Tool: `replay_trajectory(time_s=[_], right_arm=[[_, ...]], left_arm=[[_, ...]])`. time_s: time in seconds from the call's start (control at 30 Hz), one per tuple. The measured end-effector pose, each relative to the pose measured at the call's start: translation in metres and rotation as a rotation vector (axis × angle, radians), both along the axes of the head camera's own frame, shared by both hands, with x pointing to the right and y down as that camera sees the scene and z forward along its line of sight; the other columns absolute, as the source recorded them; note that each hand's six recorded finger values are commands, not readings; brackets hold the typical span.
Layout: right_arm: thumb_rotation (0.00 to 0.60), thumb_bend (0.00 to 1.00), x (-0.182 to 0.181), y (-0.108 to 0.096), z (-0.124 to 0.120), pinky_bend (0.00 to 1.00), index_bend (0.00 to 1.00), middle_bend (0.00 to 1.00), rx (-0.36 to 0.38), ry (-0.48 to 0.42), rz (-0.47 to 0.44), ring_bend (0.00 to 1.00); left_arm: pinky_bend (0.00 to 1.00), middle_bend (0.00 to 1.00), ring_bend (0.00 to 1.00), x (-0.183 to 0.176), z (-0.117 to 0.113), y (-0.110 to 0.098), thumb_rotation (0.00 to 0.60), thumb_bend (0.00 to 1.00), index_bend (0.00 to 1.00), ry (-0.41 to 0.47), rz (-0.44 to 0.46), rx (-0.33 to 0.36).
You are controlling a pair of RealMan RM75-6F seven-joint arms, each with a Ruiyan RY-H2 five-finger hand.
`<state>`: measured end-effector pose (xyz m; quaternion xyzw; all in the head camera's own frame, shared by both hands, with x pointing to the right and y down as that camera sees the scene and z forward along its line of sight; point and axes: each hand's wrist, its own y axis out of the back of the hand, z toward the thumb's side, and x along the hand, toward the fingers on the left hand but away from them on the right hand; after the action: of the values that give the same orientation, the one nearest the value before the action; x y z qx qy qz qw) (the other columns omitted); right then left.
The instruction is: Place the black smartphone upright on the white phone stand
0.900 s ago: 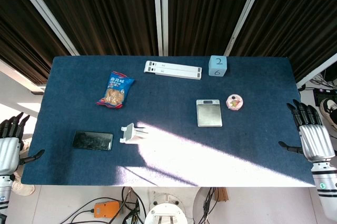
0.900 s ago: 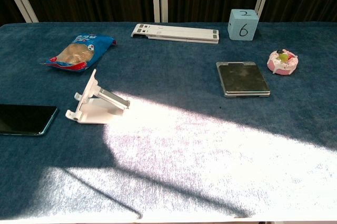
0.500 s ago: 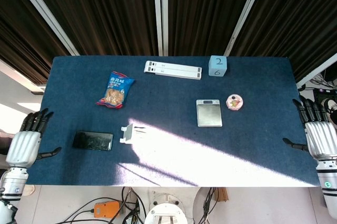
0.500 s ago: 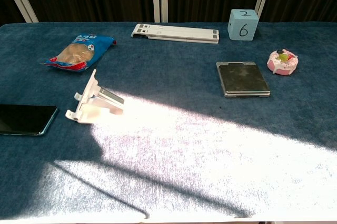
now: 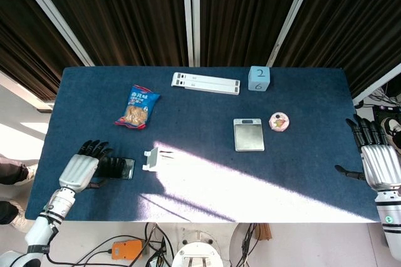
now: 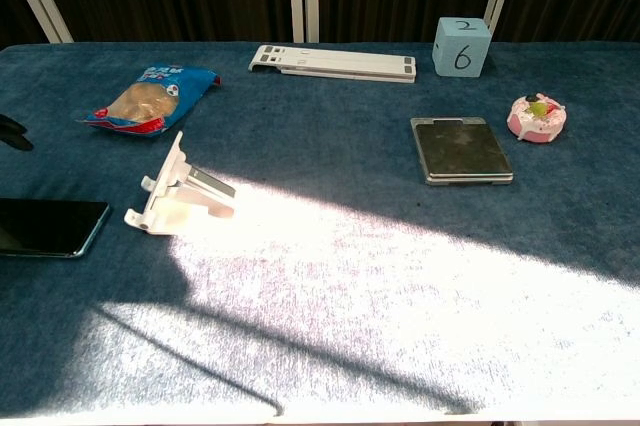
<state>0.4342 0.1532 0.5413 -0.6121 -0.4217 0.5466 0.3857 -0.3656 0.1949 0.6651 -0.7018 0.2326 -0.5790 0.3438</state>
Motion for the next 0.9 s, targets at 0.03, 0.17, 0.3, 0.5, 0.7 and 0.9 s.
replay_trajectory(time_s=[0.03, 0.17, 0.3, 0.5, 0.7, 0.9], right_arm=[[0.600, 0.05, 0.000, 0.000, 0.000, 0.08, 0.00, 0.05, 0.000, 0.000, 0.000, 0.00], [0.600, 0.06, 0.001, 0.000, 0.000, 0.08, 0.00, 0.05, -0.001, -0.001, 0.004, 0.00], [0.600, 0.05, 0.001, 0.001, 0.002, 0.08, 0.00, 0.05, -0.006, -0.005, 0.008, 0.00], [0.600, 0.06, 0.006, 0.002, 0.003, 0.08, 0.00, 0.05, -0.008, -0.006, 0.018, 0.00], [0.600, 0.06, 0.010, 0.002, 0.004, 0.08, 0.00, 0.05, -0.016, -0.008, 0.022, 0.00], [0.600, 0.06, 0.011, 0.003, 0.007, 0.08, 0.00, 0.05, -0.023, -0.014, 0.029, 0.00]], left_arm=[[0.00, 0.07, 0.00, 0.001, 0.004, 0.001, 0.600, 0.18, 0.18, -0.010, 0.003, -0.011], [0.00, 0.07, 0.00, 0.003, 0.016, 0.005, 0.600, 0.18, 0.18, -0.046, -0.001, -0.050], [0.00, 0.06, 0.00, 0.003, 0.025, 0.008, 0.600, 0.19, 0.18, -0.054, -0.022, -0.085], [0.00, 0.05, 0.00, 0.007, 0.036, 0.008, 0.600, 0.19, 0.18, -0.044, -0.038, -0.111], [0.00, 0.05, 0.00, 0.013, 0.040, 0.005, 0.600, 0.19, 0.18, -0.025, -0.036, -0.118], [0.00, 0.05, 0.00, 0.018, 0.045, 0.004, 0.600, 0.21, 0.25, -0.011, -0.038, -0.125]])
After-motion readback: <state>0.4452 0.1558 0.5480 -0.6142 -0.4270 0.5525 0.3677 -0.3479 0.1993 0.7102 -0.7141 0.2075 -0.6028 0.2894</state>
